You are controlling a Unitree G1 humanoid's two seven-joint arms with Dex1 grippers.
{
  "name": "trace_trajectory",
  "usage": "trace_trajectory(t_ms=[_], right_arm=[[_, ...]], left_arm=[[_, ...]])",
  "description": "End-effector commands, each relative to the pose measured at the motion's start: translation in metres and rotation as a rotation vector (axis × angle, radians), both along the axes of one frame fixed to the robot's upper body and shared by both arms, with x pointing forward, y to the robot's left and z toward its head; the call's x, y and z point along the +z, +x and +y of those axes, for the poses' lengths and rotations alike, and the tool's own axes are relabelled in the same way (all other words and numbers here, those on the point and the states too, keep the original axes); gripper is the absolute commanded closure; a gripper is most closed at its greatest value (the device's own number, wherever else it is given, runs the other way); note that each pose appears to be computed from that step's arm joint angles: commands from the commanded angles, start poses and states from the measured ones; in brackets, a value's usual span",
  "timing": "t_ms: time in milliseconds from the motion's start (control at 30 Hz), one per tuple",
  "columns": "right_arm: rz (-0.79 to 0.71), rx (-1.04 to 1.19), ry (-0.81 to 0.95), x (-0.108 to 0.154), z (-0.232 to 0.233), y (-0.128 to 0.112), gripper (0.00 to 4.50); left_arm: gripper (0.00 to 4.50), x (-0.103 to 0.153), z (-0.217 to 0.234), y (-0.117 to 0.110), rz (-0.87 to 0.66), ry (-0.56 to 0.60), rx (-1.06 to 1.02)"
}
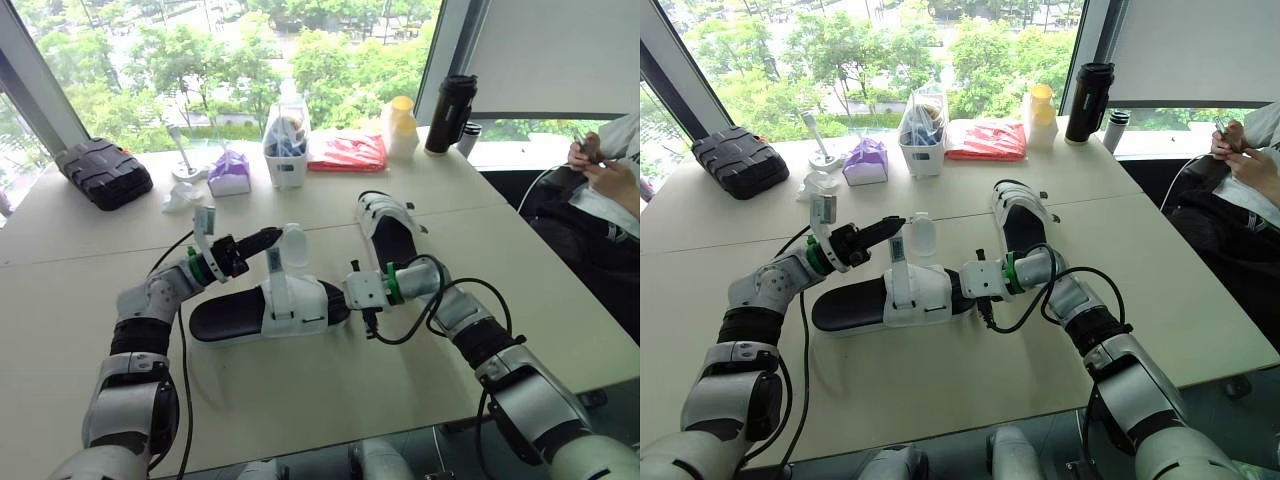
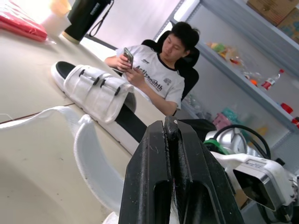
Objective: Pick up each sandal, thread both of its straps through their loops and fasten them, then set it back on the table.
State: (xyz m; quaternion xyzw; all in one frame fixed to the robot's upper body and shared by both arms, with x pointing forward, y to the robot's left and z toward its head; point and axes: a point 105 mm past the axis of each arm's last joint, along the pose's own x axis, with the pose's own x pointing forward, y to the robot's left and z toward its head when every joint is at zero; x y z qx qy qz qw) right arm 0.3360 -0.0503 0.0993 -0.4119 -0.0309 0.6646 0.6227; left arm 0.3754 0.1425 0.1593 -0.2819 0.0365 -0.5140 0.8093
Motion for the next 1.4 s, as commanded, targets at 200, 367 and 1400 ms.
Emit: trace_trajectory(t_ms=[200, 367, 1400], right_arm=[[0.047, -0.020, -0.085, -0.020, -0.011, -0.003, 4.50], [0.046, -0.021, -0.085, -0.019, -0.012, -0.003, 4.50], [0.035, -0.017, -0.077, -0.018, -0.007, -0.001, 4.50]], left_arm=[[4.45, 0.003, 0.004, 0.009, -0.032, 0.027, 0.041], [4.45, -0.023, 0.010, 0.015, 0.046, 0.118, 0.105], [0.92, -0.054, 0.041, 0.023, 0.027, 0.534, 0.210]])
